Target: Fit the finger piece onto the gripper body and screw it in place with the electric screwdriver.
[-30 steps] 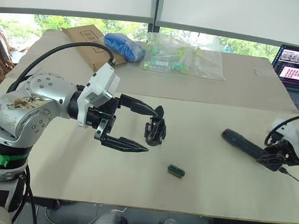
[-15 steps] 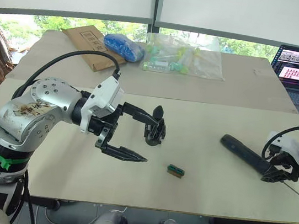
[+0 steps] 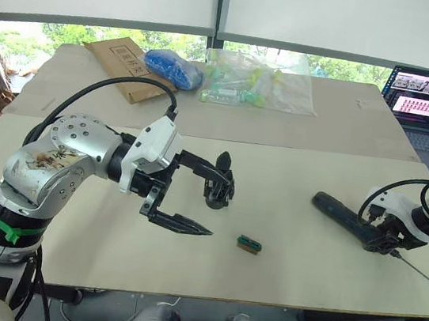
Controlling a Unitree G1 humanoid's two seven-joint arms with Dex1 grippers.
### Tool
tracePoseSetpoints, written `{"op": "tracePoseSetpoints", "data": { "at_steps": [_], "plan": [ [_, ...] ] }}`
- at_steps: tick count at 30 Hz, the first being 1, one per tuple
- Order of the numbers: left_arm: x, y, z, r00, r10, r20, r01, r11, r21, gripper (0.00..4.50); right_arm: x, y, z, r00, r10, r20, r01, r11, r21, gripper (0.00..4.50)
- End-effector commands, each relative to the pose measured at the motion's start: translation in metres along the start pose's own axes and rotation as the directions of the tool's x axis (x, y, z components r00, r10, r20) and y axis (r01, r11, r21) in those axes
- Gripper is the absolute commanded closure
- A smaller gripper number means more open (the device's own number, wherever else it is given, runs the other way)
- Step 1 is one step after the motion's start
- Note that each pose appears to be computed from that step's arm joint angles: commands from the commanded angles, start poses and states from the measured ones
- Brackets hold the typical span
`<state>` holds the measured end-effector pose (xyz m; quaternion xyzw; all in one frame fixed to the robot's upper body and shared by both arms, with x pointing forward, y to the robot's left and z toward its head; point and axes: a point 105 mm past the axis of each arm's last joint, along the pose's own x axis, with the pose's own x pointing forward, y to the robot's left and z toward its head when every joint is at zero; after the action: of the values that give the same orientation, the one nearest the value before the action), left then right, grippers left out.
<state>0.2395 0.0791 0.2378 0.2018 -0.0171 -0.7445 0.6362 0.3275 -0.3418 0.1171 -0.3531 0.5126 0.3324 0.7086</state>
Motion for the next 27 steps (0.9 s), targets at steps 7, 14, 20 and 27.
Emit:
{"op": "tracePoseSetpoints", "data": {
  "at_steps": [7, 14, 20, 27],
  "plan": [
    [0.011, -0.015, -0.039, 0.998, -0.053, -0.042, 0.051, 0.997, -0.053, 0.0, -0.064, 0.011, 0.062, 0.864, -0.129, 0.486, 0.304, 0.904, -0.301, 2.57],
    [0.023, -0.015, -0.071, 0.999, 0.036, 0.014, -0.034, 0.995, -0.098, 0.0, -0.102, 0.092, 0.098, 0.399, -0.161, 0.903, 0.281, 0.959, 0.047, 2.57],
    [0.033, -0.008, -0.096, 0.996, 0.088, 0.022, -0.086, 0.992, -0.088, 0.0, -0.112, 0.127, 0.112, 0.056, -0.323, 0.945, 0.082, 0.945, 0.318, 2.57],
    [0.043, 0.0, -0.112, 0.996, 0.08, 0.033, -0.077, 0.993, -0.084, 0.0, -0.106, 0.155, 0.124, -0.037, -0.315, 0.948, -0.042, 0.949, 0.313, 2.57]
  ]
}}
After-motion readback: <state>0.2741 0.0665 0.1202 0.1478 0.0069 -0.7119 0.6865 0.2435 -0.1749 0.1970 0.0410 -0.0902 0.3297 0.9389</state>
